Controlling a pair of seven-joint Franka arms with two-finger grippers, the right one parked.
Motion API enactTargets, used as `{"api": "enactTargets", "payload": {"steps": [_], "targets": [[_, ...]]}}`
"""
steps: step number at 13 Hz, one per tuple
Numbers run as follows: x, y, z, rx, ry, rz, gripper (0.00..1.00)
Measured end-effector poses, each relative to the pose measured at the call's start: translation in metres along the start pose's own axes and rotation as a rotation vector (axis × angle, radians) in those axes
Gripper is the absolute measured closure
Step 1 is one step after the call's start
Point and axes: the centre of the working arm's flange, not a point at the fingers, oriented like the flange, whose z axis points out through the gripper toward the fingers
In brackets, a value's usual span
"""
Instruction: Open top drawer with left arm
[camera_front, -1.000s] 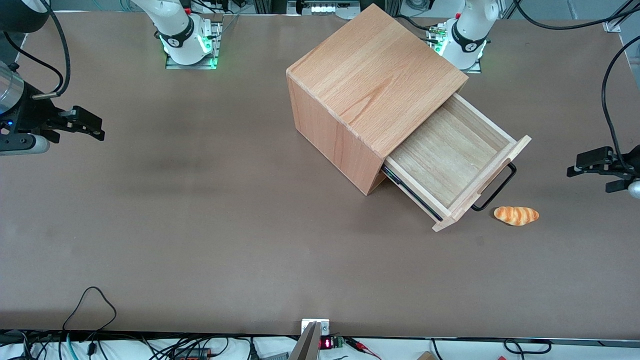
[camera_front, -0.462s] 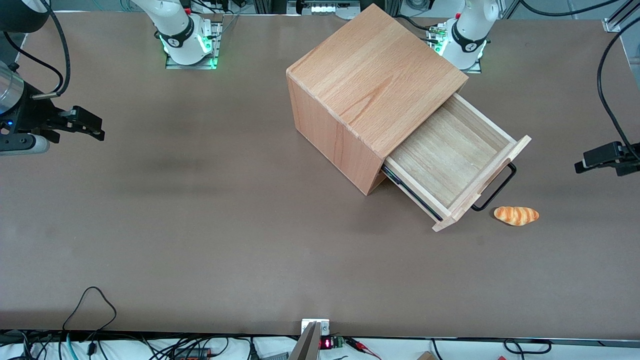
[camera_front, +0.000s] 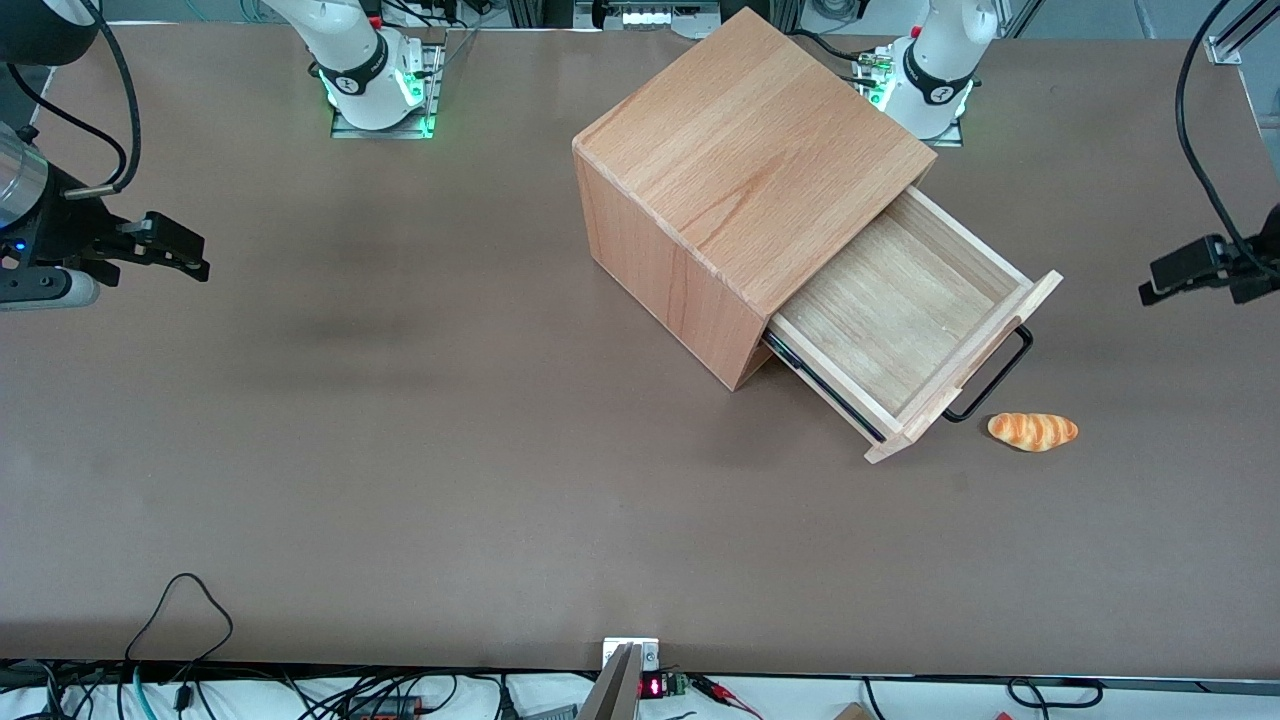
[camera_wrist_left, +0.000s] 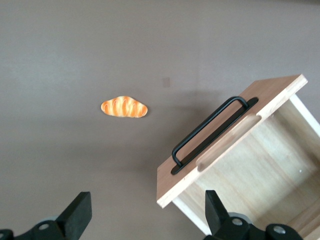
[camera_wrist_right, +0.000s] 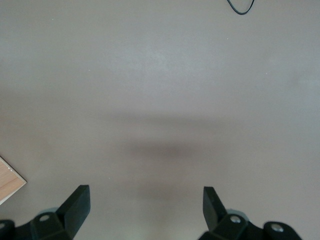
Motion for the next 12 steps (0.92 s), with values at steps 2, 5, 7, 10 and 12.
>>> {"api": "enactTargets", "payload": {"steps": [2,5,7,10,12], "targets": [[-0.015,-0.001,-0.005,-0.003,0.023,-0.006,0.00],[-0.039,-0.004,-0.003,-0.011,0.067,-0.051,0.00],[-0.050,-0.005,-0.001,-0.015,0.076,-0.069,0.00],[-0.055,-0.006,-0.002,-0.016,0.084,-0.077,0.00],[-0.054,-0.005,-0.001,-0.016,0.090,-0.077,0.00]]}}
